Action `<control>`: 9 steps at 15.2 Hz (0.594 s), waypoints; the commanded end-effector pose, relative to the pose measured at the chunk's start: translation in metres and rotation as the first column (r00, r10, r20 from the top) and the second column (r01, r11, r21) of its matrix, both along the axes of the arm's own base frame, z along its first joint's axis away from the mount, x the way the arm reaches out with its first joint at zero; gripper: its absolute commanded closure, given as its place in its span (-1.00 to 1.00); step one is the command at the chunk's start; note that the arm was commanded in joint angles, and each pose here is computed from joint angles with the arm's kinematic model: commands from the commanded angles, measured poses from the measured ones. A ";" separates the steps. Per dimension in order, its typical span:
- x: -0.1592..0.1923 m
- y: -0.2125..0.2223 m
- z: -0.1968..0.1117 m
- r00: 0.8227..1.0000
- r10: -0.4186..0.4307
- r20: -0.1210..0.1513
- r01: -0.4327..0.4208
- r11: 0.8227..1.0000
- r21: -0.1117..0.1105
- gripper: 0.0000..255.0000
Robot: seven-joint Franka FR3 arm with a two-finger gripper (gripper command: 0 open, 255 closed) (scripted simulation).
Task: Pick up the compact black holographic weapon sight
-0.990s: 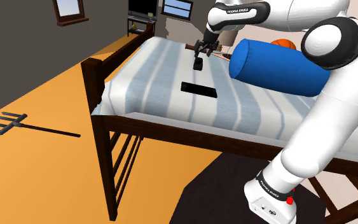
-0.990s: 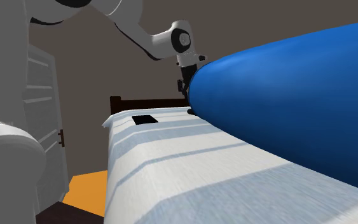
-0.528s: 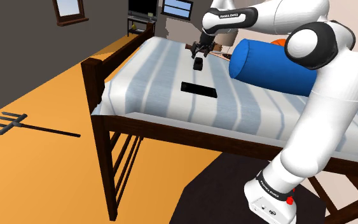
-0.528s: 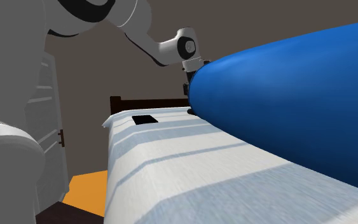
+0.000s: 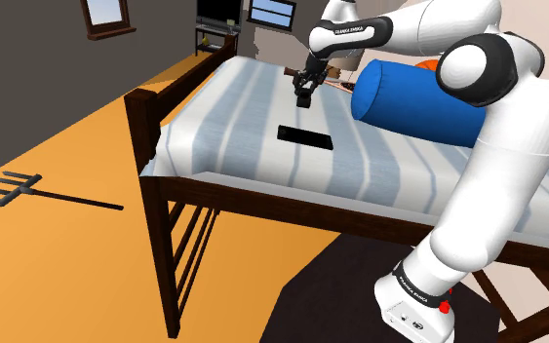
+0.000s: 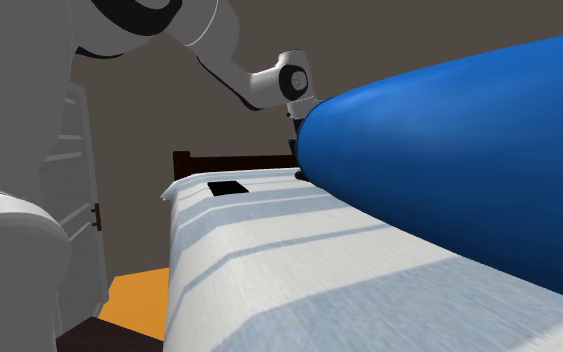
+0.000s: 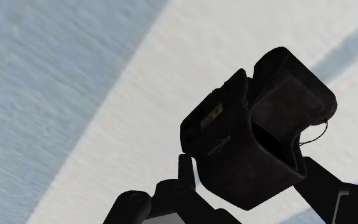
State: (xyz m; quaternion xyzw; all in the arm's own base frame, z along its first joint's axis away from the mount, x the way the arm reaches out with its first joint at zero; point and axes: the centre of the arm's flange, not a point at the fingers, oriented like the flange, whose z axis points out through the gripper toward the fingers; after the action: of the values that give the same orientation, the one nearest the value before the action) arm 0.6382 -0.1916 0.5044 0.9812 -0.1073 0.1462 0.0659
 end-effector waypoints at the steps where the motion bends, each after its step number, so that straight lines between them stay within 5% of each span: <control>1: 0.000 0.000 -0.001 1.000 0.001 -0.001 -0.001 1.000 0.001 1.00; 9: 0.001 0.001 0.015 1.000 0.001 -0.001 -0.001 1.000 0.001 1.00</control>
State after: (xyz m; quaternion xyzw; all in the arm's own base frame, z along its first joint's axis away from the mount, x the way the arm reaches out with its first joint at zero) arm 0.6386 -0.1917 0.5148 0.9813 -0.1070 0.1460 0.0657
